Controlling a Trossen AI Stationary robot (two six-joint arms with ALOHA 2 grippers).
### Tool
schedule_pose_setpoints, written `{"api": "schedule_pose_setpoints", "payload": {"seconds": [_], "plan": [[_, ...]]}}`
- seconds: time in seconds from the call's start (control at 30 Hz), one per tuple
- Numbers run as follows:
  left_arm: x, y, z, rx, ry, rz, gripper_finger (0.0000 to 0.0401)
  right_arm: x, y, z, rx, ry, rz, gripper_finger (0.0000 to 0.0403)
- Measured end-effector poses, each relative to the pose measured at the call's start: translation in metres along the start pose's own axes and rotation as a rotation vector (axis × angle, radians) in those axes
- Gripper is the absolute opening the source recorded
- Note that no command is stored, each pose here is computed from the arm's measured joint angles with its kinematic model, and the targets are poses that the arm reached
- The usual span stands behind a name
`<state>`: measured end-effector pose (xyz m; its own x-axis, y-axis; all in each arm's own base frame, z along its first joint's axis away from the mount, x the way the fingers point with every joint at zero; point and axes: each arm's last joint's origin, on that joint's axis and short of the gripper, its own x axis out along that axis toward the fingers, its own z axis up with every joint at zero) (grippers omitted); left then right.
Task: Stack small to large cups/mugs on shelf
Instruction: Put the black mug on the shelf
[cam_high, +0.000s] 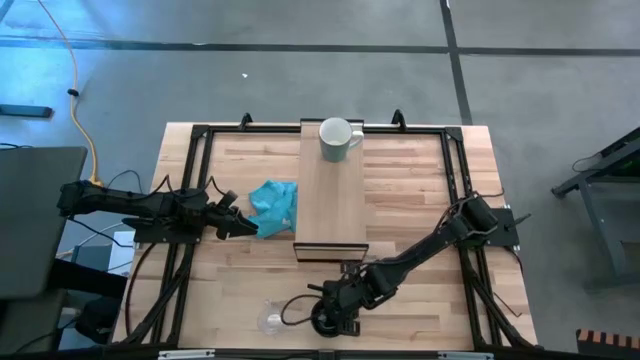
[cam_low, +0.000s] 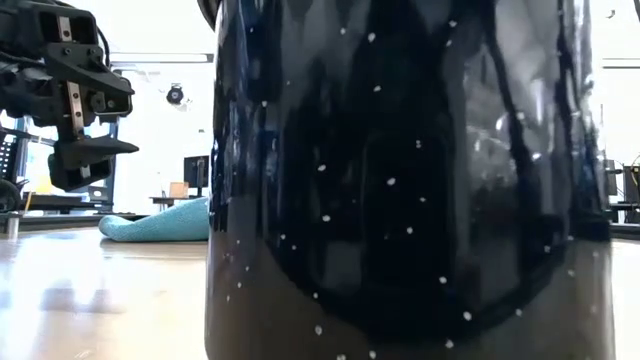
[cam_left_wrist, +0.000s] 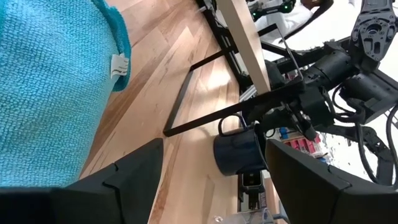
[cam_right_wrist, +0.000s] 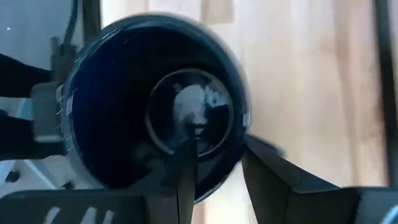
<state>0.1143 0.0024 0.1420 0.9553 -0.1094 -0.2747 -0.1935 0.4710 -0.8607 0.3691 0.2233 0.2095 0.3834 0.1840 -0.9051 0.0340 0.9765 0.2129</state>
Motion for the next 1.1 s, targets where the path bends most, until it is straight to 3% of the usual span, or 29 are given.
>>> {"api": "schedule_pose_setpoints", "payload": {"seconds": [0.3,0.63,0.87,1.1], "plan": [[0.0,0.0,0.0,0.001,0.002,-0.001,0.0271,-0.001,0.014,-0.009,0.022,0.0,0.021,0.0112],[0.0,0.0,0.0,-0.003,0.002,-0.002,0.0271,-0.013,0.015,0.003,-0.022,-0.104,0.063,0.0115],[0.0,0.0,0.0,-0.011,0.002,-0.001,0.0271,-0.017,0.009,0.009,-0.058,-0.117,0.069,0.0157],[0.0,0.0,0.0,-0.011,0.003,-0.001,0.0271,-0.026,0.009,0.009,-0.205,-0.104,0.119,0.0208]]}}
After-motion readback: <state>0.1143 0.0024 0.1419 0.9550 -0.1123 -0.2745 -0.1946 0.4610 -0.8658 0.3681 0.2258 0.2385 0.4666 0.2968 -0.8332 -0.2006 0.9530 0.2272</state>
